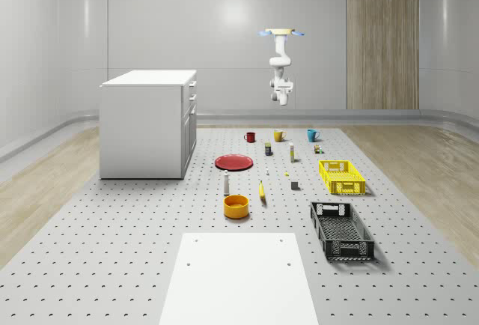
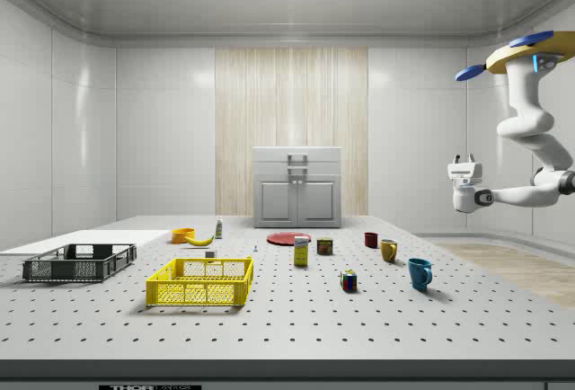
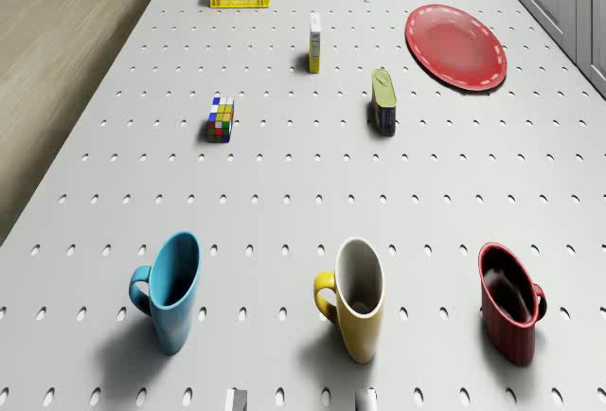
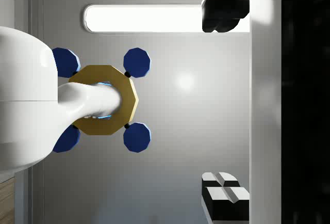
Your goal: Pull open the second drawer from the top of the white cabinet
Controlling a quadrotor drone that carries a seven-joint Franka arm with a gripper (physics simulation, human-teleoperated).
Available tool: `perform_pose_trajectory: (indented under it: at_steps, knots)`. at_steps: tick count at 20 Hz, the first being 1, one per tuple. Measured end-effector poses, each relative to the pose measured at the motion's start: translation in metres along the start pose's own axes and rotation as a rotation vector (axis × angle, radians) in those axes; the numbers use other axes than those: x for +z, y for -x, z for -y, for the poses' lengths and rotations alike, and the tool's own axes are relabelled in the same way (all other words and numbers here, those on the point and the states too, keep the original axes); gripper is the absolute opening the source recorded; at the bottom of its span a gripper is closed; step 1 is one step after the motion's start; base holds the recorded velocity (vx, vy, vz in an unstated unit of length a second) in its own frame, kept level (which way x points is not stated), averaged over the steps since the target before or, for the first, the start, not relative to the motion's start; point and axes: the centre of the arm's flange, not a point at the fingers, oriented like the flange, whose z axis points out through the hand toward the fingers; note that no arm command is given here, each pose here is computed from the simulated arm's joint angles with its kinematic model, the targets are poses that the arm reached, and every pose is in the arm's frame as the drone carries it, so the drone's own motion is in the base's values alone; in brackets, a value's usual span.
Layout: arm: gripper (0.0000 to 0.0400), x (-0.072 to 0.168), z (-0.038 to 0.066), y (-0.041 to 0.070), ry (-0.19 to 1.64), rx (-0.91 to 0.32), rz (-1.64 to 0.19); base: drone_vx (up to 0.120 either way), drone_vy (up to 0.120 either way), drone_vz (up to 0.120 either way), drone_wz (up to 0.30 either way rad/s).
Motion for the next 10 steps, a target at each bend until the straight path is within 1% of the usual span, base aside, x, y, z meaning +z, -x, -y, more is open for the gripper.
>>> perform_pose_trajectory:
  at_steps: [2, 4, 5, 6, 10]
  knots:
    - [0.0347, -0.015, -0.002, 0.002, -0.001, 0.000, -0.001, 0.000, 0.000, 0.000, 0.000]
    - [0.0329, -0.030, -0.003, 0.002, -0.002, 0.000, -0.002, 0.000, 0.000, 0.000, 0.000]
    - [0.0322, -0.037, -0.003, 0.003, -0.003, 0.000, -0.003, 0.000, -0.040, 0.000, 0.000]
    - [0.0317, -0.043, -0.003, 0.002, -0.003, 0.000, -0.003, 0.000, -0.120, 0.000, 0.000]
    - [0.0306, -0.066, -0.001, 0.001, -0.006, 0.000, -0.006, 0.120, -0.120, 0.000, 0.000]
